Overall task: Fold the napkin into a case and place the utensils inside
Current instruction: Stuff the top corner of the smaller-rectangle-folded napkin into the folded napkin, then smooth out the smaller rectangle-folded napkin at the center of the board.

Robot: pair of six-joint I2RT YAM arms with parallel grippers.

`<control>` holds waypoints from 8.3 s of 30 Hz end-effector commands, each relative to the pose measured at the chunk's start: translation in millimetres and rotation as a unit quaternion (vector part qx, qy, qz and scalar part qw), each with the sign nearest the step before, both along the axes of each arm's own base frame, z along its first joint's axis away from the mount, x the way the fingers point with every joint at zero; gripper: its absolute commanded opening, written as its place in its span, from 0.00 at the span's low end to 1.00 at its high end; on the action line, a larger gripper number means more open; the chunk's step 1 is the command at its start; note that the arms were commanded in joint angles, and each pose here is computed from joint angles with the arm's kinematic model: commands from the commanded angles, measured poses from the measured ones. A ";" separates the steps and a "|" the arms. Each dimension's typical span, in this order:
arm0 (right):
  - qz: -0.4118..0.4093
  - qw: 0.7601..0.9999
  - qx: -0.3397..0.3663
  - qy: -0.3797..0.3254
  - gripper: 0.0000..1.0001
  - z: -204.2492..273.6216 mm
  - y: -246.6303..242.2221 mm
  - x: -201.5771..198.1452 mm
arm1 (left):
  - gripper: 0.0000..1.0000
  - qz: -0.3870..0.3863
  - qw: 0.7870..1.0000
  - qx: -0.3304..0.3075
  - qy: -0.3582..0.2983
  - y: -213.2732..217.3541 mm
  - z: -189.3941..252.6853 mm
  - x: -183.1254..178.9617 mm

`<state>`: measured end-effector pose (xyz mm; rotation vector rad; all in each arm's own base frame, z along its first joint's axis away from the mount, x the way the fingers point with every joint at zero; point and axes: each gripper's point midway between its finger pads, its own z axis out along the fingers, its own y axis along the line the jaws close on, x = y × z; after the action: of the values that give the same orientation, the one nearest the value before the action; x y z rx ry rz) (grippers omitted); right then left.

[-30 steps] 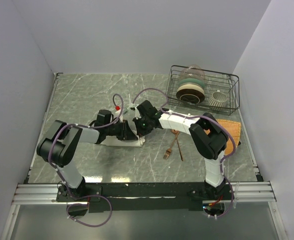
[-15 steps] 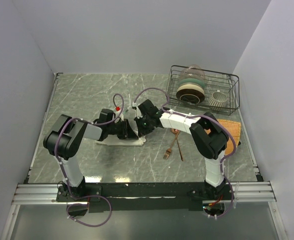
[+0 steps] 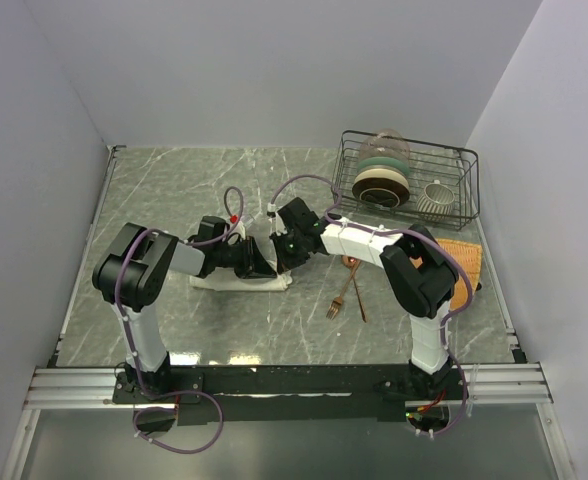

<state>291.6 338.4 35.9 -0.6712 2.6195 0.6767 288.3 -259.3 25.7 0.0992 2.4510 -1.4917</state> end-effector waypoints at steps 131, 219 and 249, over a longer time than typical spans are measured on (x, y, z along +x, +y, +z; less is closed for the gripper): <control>0.102 0.982 -0.124 -0.102 0.00 -32.3 -13.5 18.8 | 0.57 -0.175 0.928 0.137 -0.298 182.2 99.7 14.8; 0.223 0.890 -0.164 -0.362 0.00 17.0 6.3 74.9 | 0.01 -0.197 0.970 0.110 -0.090 127.5 -14.7 62.9; 0.168 0.929 -0.140 -0.300 0.58 28.9 14.7 74.9 | 0.01 -0.188 0.974 0.116 -0.055 133.6 -28.7 41.2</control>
<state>364.7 344.9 68.0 -1.1942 2.0999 0.1697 332.9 -139.2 21.3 0.6076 2.5371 -1.4362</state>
